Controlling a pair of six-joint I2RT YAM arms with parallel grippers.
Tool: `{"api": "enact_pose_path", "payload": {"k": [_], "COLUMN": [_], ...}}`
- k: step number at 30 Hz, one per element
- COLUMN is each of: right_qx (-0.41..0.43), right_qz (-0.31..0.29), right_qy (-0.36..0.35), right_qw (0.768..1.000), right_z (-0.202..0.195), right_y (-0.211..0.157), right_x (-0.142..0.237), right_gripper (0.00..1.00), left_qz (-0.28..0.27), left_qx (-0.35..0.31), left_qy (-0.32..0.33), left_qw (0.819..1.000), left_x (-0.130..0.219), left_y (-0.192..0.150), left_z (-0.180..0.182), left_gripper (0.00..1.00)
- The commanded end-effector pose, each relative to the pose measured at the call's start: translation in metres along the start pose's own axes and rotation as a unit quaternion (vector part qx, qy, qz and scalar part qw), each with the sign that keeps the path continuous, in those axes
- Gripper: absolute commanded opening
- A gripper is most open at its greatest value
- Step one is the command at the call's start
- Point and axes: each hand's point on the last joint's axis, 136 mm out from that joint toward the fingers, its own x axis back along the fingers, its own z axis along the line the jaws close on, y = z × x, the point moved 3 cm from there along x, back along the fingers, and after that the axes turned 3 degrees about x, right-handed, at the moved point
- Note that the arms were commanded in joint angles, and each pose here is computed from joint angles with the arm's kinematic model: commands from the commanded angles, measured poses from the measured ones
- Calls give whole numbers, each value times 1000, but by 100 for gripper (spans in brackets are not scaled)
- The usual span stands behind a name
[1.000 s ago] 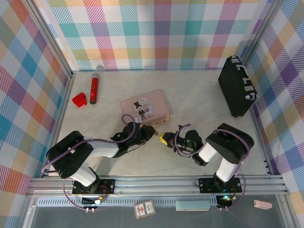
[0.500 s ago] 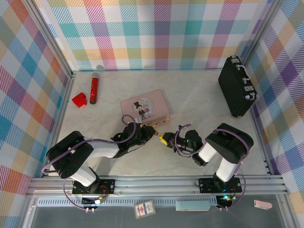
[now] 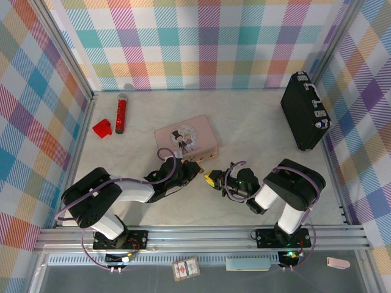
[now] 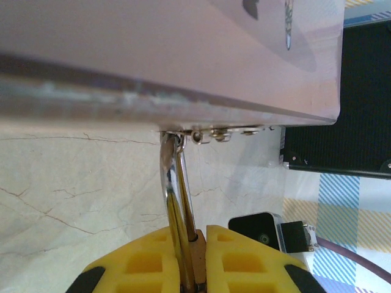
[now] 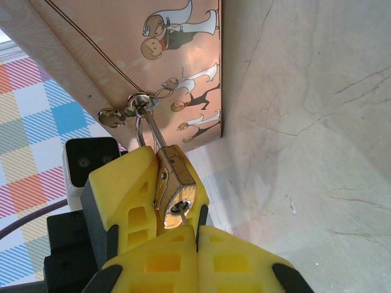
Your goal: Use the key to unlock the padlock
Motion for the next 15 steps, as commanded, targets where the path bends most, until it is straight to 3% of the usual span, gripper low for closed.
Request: {"api": "enact_pose_path", "payload": {"k": [1, 15], "right_qx": [5, 0], "right_qz": [-17, -14], "right_qy": [26, 39], "right_qw": [1000, 999], "right_z": [14, 22], "right_y": [3, 3], "right_x": [-4, -9], "right_gripper": [0, 0], "left_qz": [57, 65], "left_qx": [16, 6], "left_qy": [-108, -110], "left_qw": [992, 992], "left_x": [3, 6], "left_y": [-22, -32], "left_z": [-61, -70], "left_gripper": [0, 0]}}
